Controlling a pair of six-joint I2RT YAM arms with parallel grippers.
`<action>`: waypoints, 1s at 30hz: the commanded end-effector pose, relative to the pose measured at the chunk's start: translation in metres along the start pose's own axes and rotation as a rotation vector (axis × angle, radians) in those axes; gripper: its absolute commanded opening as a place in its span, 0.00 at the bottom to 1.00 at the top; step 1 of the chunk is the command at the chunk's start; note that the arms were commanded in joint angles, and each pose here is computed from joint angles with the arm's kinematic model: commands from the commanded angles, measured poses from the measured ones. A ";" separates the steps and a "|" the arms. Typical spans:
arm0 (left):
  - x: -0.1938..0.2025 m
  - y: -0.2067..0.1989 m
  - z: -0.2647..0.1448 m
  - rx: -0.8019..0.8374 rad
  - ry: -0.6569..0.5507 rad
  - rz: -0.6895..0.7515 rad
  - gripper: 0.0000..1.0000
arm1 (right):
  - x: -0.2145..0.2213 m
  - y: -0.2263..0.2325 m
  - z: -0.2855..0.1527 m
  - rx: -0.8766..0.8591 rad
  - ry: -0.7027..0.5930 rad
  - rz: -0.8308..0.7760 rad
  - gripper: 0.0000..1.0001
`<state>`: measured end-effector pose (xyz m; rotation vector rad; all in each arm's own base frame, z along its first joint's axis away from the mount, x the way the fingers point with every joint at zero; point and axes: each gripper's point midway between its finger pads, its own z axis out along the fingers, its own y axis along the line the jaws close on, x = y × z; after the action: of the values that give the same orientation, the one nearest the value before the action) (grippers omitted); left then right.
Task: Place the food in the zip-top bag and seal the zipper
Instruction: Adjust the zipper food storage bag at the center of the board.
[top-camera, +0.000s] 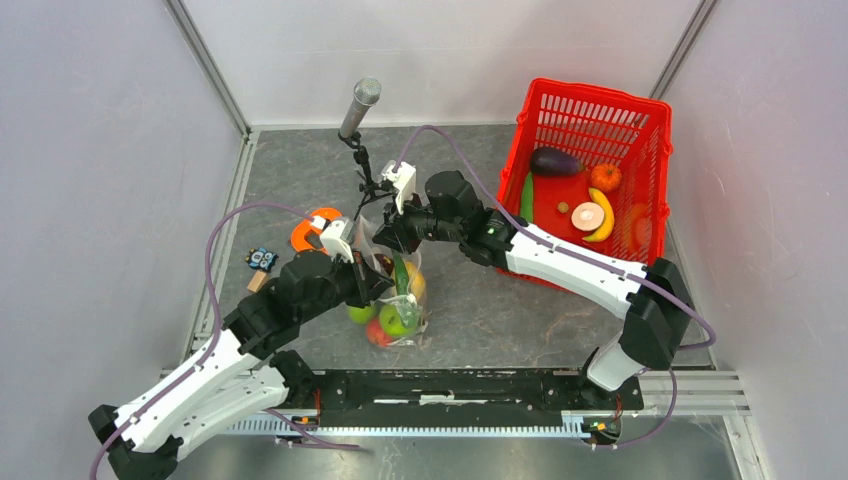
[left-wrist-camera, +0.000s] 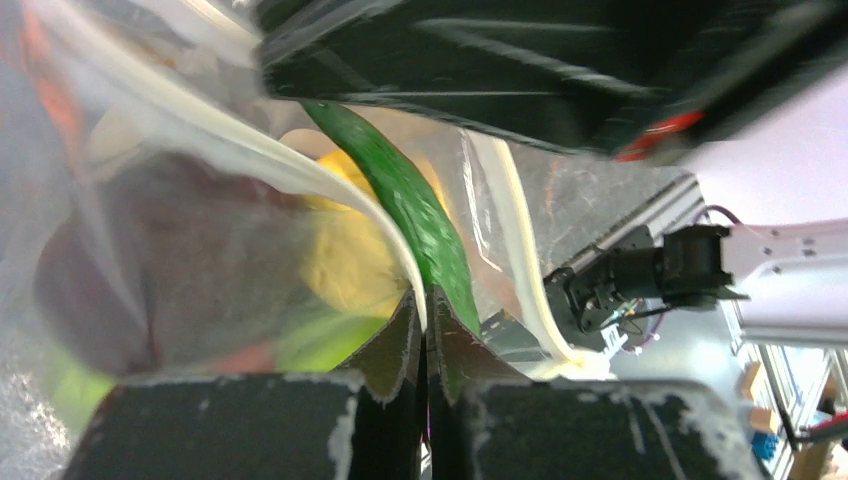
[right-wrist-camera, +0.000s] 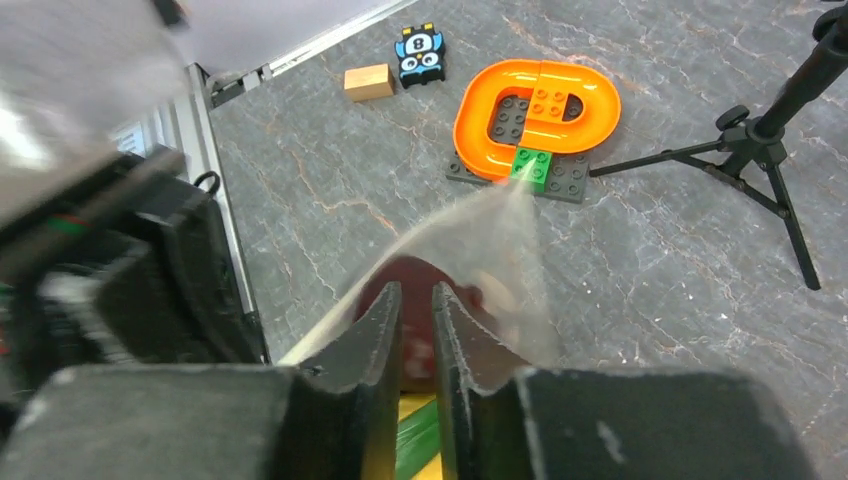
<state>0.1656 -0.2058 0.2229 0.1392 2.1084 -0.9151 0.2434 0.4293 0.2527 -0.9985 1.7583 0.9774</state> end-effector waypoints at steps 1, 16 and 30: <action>-0.029 0.003 0.002 -0.003 -0.205 -0.168 0.03 | -0.029 0.008 -0.005 -0.017 -0.087 -0.028 0.27; -0.031 0.024 -0.014 -0.038 -0.317 -0.192 0.03 | 0.002 -0.066 -0.063 0.489 -0.093 0.091 0.77; -0.030 0.023 -0.016 -0.026 -0.313 -0.183 0.03 | 0.073 -0.075 -0.030 0.498 -0.132 0.416 0.69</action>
<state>0.1811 -0.1702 0.2140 -0.1766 1.9440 -0.8849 0.2714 0.3412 0.1560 -0.3977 2.0904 0.6150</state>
